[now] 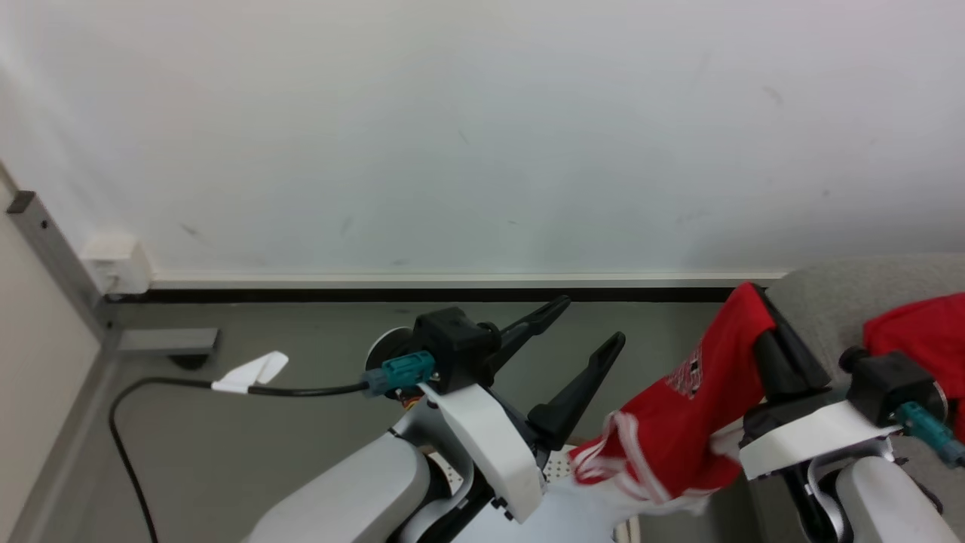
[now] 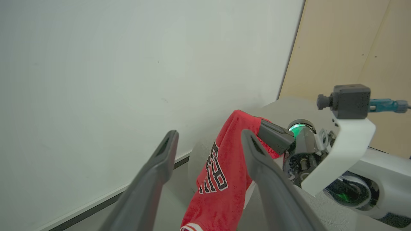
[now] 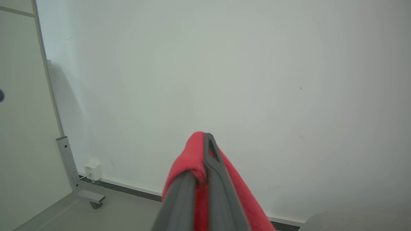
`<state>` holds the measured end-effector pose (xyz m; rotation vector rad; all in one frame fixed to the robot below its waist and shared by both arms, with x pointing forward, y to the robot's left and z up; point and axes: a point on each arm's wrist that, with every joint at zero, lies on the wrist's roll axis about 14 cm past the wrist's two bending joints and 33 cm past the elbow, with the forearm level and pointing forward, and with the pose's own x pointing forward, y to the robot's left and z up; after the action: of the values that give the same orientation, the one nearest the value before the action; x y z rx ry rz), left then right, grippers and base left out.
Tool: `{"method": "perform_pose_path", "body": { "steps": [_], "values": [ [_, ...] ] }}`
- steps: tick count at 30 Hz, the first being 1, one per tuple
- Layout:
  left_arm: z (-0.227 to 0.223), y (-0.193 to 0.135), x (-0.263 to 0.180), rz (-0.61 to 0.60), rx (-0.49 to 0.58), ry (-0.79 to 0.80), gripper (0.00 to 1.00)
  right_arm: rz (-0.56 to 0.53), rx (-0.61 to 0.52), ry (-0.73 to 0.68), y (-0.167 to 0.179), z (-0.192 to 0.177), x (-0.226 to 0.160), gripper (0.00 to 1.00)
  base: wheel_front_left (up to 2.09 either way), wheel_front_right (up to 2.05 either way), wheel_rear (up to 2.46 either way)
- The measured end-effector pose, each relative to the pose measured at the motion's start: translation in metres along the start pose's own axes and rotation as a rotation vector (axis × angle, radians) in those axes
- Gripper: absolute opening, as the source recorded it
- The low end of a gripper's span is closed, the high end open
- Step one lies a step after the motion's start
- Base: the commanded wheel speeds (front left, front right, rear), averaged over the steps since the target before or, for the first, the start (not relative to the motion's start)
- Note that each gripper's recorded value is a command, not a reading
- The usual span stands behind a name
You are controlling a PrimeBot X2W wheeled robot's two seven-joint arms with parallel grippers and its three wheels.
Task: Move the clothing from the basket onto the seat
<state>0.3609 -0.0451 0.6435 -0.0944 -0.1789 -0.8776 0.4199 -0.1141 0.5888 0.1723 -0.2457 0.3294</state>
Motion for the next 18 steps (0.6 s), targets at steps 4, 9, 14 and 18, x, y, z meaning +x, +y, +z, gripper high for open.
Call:
{"method": "perform_pose_path", "body": {
  "steps": [4,9,14,18],
  "values": [
    [-0.004,-0.021,0.012,-0.084,-0.012,-0.018,1.00,-0.094,-0.057,-0.067,-0.037,0.031,-0.015,0.00,0.00,0.00,0.00],
    [-0.013,-0.045,0.028,-0.176,-0.022,-0.022,1.00,-0.222,-0.144,-0.153,-0.080,0.079,-0.046,0.00,0.00,0.00,0.00],
    [-0.023,-0.071,0.042,-0.272,-0.037,-0.024,1.00,-0.344,-0.232,-0.195,-0.109,0.119,-0.089,0.00,0.00,0.00,0.00],
    [-0.031,-0.093,0.052,-0.348,-0.062,-0.022,1.00,-0.436,-0.278,-0.203,-0.122,0.141,-0.125,0.00,0.00,0.00,0.00]
  ]
}}
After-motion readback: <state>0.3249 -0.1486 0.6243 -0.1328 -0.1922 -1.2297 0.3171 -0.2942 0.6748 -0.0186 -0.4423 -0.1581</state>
